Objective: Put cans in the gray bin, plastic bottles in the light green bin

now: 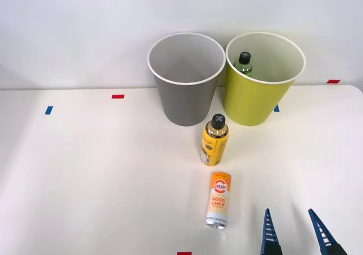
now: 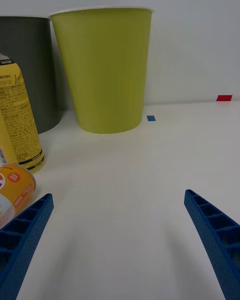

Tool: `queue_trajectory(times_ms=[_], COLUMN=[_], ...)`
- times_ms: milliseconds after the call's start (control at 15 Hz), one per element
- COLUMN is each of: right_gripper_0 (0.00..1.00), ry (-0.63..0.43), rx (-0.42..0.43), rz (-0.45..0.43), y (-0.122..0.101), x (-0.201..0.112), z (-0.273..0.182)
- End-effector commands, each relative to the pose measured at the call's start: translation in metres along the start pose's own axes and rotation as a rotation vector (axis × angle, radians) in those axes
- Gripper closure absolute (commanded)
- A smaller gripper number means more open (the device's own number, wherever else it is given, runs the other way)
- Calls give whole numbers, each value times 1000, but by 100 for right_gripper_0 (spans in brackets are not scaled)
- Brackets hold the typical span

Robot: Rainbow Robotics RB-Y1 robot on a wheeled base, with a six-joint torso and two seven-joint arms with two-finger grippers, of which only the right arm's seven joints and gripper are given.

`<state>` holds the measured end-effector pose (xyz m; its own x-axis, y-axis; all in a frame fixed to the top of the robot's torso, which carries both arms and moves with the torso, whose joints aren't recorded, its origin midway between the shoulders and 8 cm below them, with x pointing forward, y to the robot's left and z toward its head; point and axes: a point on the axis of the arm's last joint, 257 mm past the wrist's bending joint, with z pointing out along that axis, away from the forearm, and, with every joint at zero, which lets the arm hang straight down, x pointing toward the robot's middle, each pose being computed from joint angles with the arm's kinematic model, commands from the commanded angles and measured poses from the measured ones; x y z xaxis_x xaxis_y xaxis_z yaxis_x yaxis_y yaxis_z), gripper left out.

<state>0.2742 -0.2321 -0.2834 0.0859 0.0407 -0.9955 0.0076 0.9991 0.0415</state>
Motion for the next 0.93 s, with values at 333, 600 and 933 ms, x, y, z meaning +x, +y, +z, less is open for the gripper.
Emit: queue_trajectory(times_ms=[333, 600, 933], right_gripper_0=[10, 10, 9], ry=[0, -7, -46], rx=[0, -18, -100], rz=[0, 60, 3], y=[0, 4, 6], x=[0, 1, -20], z=[0, -6, 5])
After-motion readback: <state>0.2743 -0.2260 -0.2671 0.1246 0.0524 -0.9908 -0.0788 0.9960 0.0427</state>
